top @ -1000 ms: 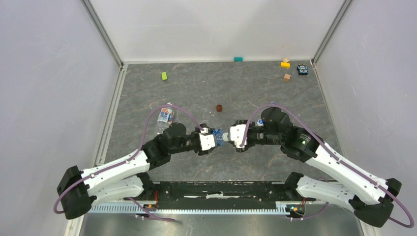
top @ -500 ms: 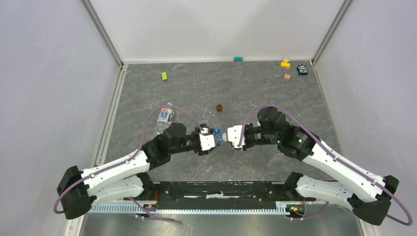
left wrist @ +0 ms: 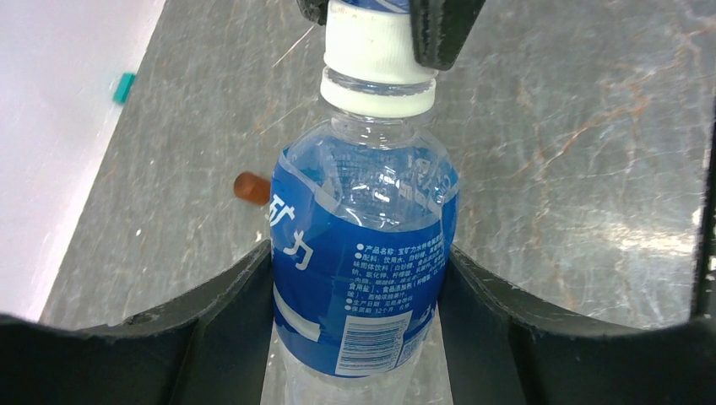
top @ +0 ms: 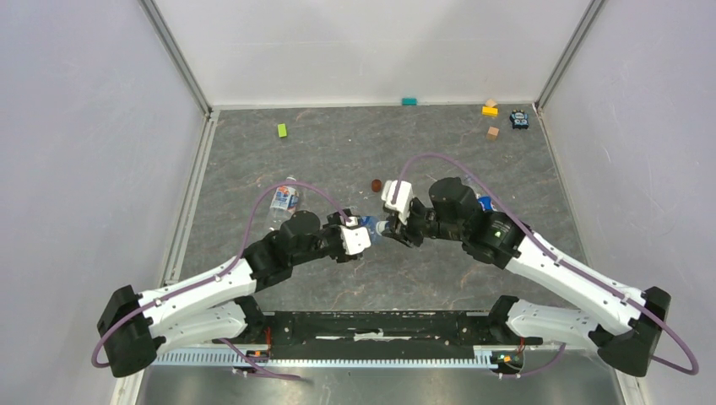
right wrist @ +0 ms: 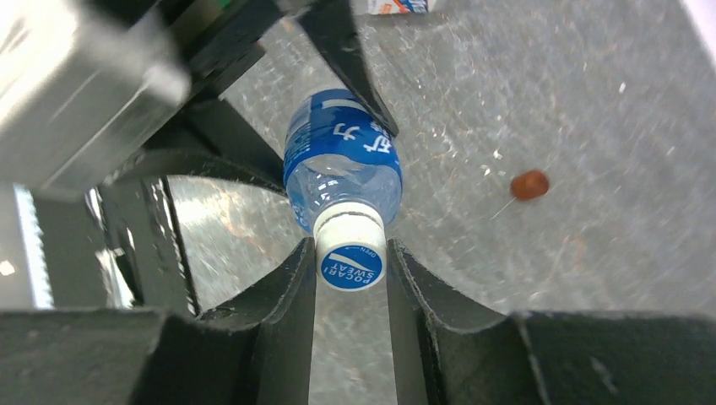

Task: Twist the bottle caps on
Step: Screw the bottle cap onto the plastic bottle.

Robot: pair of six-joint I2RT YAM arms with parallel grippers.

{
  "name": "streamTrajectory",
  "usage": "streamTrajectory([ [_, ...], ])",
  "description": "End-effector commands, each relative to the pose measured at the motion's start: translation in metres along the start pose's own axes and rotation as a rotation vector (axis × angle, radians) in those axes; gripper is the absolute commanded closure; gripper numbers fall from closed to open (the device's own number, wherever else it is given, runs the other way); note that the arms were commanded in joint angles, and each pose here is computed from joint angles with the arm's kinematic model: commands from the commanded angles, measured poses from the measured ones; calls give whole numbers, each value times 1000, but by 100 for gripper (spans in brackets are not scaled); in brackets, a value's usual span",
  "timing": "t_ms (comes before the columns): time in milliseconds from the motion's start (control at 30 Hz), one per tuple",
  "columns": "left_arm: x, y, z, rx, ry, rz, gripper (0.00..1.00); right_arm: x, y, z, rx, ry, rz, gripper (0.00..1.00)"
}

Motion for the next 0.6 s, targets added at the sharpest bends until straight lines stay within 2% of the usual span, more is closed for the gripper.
streamTrajectory([
  [0,-27,26,-8,-130,-82,72,98,-4,-14,13,158,13,399,97],
  [200,-20,34,-12,-181,-44,129,98,0,-3,31,166,-45,703,100],
  [333,-15,35,-13,-201,-5,169,98,0,2,37,154,-101,774,97],
  [400,-13,35,-13,-199,5,182,98,-6,2,37,143,-128,770,88],
  [500,-10,33,-12,-189,13,181,98,-15,-5,29,157,-167,717,63],
  [567,-10,30,-10,-171,11,178,98,-23,-11,22,173,-196,653,52],
])
Point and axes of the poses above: each gripper's point midway between its finger pads, its own z axis out along the fingers, its own y axis along the line the jaws close on, x = y × z, the point moved 2 cm from there along -z, back along the fingers, and after that the axes turned 9 degrees about -z, right-handed, at the moved point
